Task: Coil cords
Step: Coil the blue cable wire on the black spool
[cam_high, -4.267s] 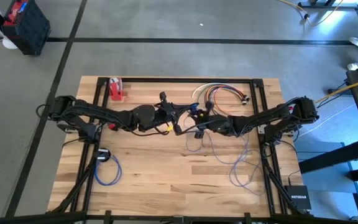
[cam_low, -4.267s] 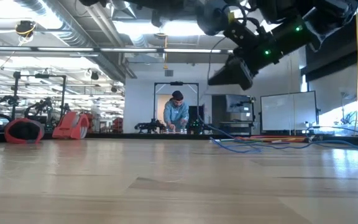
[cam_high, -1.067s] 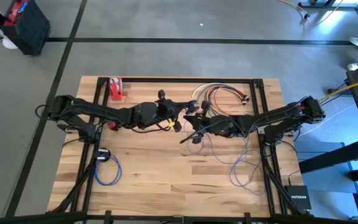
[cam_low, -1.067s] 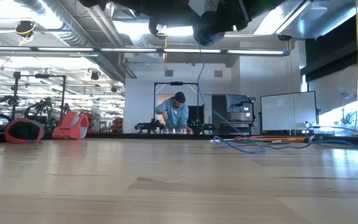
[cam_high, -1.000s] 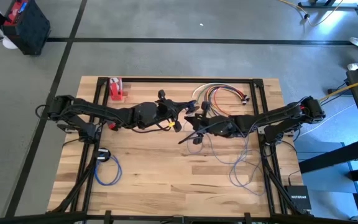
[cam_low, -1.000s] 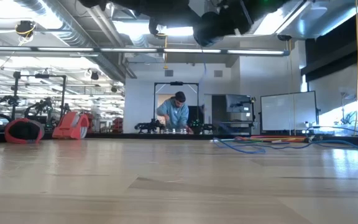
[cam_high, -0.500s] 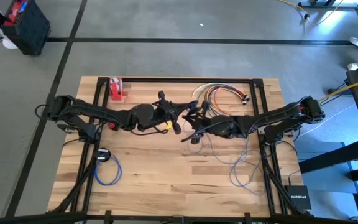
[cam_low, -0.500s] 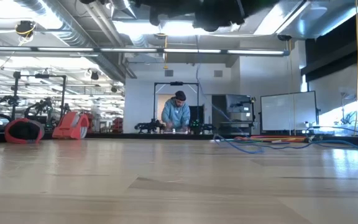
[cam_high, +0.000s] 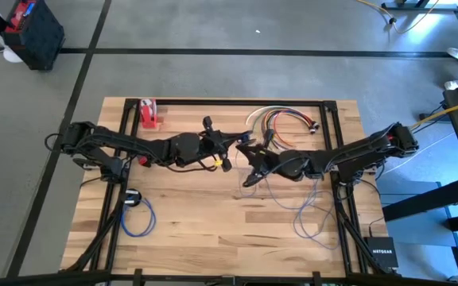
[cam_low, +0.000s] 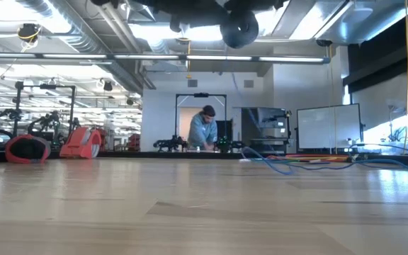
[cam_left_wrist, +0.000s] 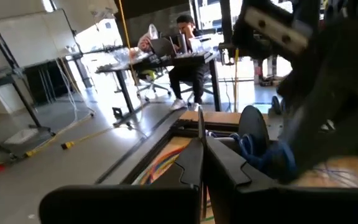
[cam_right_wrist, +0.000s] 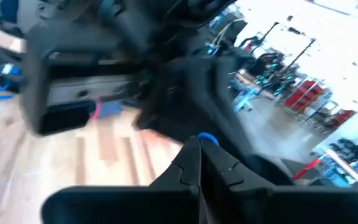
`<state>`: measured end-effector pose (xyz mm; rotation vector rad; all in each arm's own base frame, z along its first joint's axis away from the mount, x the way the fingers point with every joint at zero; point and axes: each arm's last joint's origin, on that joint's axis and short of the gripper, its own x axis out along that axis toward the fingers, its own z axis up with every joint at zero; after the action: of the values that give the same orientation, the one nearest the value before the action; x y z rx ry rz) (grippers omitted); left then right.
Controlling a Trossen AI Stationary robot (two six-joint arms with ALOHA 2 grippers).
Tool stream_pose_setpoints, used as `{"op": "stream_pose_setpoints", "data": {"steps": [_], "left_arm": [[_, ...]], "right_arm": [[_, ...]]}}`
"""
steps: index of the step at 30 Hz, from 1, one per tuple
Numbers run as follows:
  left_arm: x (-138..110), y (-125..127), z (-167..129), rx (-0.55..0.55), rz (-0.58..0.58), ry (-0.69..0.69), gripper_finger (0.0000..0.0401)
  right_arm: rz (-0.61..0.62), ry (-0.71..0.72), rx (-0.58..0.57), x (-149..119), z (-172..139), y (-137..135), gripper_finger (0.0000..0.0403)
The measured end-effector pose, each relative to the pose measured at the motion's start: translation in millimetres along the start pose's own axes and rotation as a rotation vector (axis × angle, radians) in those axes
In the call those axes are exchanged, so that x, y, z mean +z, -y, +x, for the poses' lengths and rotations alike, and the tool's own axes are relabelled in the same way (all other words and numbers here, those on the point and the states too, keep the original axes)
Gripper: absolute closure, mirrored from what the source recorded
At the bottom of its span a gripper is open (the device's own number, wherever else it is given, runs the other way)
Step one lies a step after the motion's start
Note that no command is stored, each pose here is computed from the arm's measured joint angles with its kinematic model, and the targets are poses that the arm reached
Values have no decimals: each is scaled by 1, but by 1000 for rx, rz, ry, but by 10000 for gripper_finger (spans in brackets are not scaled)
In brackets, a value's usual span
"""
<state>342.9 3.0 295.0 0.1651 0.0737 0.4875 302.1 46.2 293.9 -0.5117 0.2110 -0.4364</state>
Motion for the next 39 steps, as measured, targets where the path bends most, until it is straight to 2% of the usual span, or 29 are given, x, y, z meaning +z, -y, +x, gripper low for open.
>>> {"op": "stream_pose_setpoints", "data": {"steps": [7,17,26,29,34,39], "left_arm": [[-1,4,-2,-17,69,-11,400],[-3,4,-2,-20,94,-29,400],[-3,4,-2,-18,92,-25,400],[-3,4,-2,-18,84,-25,400],[-3,4,-2,-18,82,-25,400],[-3,4,-2,-17,59,-24,400]], "right_arm": [[4,0,-13,8,-18,22,402],[54,-79,58,4,-41,39,402],[191,40,164,14,-46,44,402],[160,52,207,14,-42,39,402],[111,16,183,10,-41,37,402],[70,-52,217,3,-42,34,382]]}}
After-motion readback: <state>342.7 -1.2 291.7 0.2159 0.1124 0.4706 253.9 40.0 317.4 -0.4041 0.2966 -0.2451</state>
